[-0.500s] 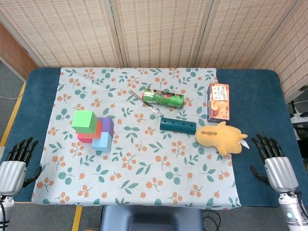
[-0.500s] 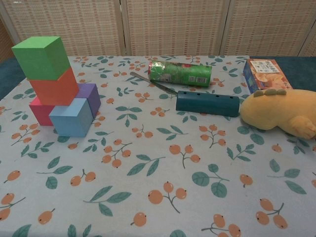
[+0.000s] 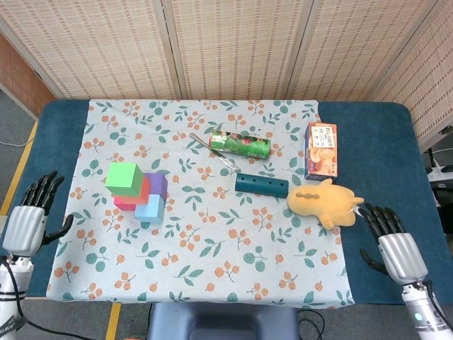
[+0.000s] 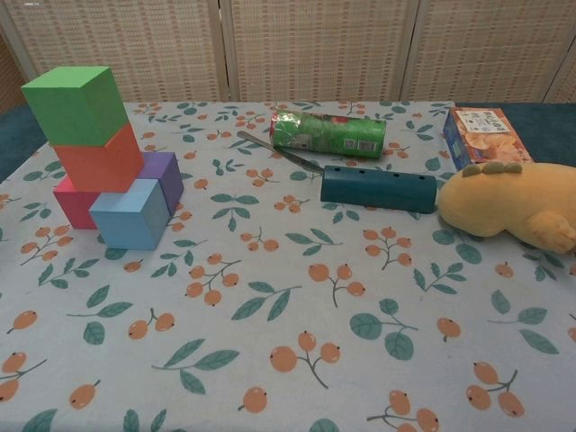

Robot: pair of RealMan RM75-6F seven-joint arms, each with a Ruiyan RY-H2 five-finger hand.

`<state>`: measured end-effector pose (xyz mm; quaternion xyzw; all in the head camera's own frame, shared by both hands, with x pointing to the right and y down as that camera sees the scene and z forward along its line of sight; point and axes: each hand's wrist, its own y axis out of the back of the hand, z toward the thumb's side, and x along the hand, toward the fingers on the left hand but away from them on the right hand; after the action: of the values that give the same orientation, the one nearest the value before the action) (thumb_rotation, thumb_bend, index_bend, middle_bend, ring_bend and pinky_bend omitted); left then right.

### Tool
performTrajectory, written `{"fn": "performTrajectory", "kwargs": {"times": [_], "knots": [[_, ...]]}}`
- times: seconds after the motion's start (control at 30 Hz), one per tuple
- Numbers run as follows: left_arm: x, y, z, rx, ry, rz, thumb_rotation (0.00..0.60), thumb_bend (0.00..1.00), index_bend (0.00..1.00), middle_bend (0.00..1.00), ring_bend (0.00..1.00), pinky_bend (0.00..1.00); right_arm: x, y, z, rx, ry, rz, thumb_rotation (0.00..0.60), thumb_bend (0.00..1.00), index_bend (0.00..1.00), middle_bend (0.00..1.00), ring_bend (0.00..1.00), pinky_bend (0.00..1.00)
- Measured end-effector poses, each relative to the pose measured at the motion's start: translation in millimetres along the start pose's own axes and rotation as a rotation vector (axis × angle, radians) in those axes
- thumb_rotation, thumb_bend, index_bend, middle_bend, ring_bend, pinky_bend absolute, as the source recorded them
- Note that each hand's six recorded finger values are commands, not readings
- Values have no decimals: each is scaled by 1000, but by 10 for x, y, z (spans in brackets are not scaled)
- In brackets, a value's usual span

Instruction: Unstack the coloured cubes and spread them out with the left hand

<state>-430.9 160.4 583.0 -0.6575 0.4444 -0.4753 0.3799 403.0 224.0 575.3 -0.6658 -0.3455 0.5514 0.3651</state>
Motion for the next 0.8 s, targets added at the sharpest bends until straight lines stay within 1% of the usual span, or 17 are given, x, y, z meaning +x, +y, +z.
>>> {"fn": "performTrajectory", "kwargs": {"times": [0.13, 0.23, 0.3, 0.37, 0.5, 0.7, 0.73, 0.77, 0.8], "knots": [[404, -37, 166, -27, -34, -28, 600, 406, 0, 0, 0, 108, -14, -48, 16, 3, -2, 27, 600, 250, 0, 0, 0, 0], [628, -121, 293, -32, -52, -82, 600, 399, 0, 0, 0, 101, -30, -65, 7, -1, -11, 41, 600, 250, 0, 0, 0, 0], [756, -177, 396, -15, -69, -121, 600, 399, 0, 0, 0, 88, -42, -73, 5, -11, -14, 45, 600, 250, 0, 0, 0, 0], [820, -214, 459, 8, -76, -150, 600, 398, 0, 0, 0, 75, -54, -98, 8, -29, -12, 62, 600, 250, 0, 0, 0, 0], [908, -332, 613, 63, -89, -244, 600, 395, 0, 0, 0, 71, -67, -121, 20, -58, 4, 92, 600, 250, 0, 0, 0, 0], [951, -423, 809, 117, -102, -329, 600, 394, 0, 1, 0, 79, -66, -66, -6, -75, 3, 78, 600, 250, 0, 0, 0, 0], [955, -429, 821, 121, -101, -336, 600, 394, 0, 12, 8, 86, -63, -63, -10, -75, 3, 78, 600, 250, 0, 0, 0, 0], [961, -434, 828, 124, -99, -342, 600, 393, 0, 69, 56, 108, -61, -64, -8, -75, 4, 79, 600, 250, 0, 0, 0, 0], [970, -438, 832, 128, -94, -347, 600, 390, 9, 147, 120, 130, -58, -67, -4, -75, 6, 81, 600, 250, 0, 0, 0, 0]]}}
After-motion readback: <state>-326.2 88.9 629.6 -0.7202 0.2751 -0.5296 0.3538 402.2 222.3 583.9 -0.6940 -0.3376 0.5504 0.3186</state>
